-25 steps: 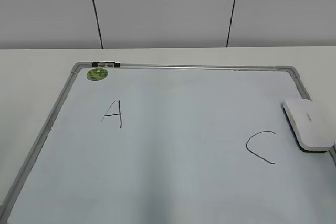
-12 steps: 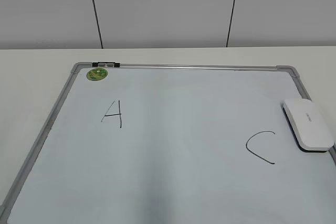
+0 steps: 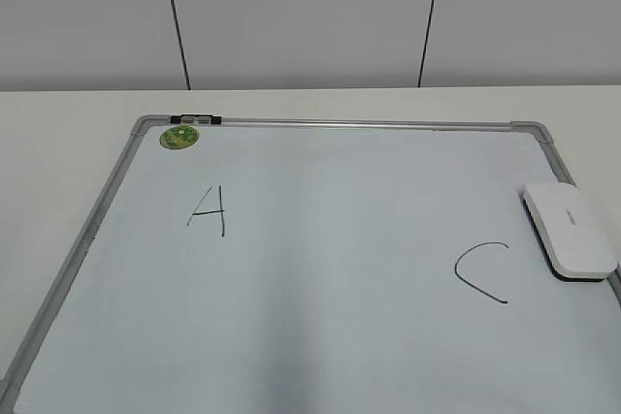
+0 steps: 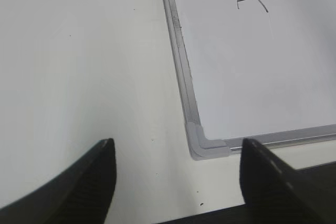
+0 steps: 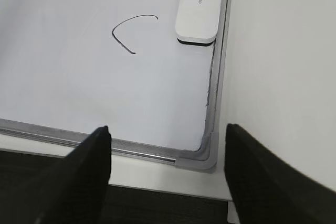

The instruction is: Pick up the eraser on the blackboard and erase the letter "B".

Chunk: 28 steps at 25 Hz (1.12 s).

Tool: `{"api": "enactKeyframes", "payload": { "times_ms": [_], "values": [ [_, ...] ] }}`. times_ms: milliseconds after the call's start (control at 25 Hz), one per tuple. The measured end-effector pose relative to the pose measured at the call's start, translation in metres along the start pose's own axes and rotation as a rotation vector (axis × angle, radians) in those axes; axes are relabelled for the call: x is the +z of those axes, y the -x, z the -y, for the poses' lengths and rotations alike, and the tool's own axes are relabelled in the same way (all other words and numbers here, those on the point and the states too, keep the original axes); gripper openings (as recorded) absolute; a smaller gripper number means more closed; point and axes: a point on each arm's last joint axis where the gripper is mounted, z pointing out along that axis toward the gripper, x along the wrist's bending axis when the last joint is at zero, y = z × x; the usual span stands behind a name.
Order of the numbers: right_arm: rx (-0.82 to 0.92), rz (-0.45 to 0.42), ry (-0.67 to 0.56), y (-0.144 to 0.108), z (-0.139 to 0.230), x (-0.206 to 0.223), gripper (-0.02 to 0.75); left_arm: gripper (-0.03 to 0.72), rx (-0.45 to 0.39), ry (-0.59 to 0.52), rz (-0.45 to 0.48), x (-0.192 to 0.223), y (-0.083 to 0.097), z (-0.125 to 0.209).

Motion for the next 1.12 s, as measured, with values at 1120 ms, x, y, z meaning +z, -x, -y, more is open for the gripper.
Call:
{"api": "enactKeyframes", "payload": {
  "times_ms": [1120],
  "values": [
    [0.078,0.101,0.11,-0.001,0.007,-0.011,0.501,0.515,-0.085,0.128,-0.104,-0.017,-0.003,0.012]
  ]
}}
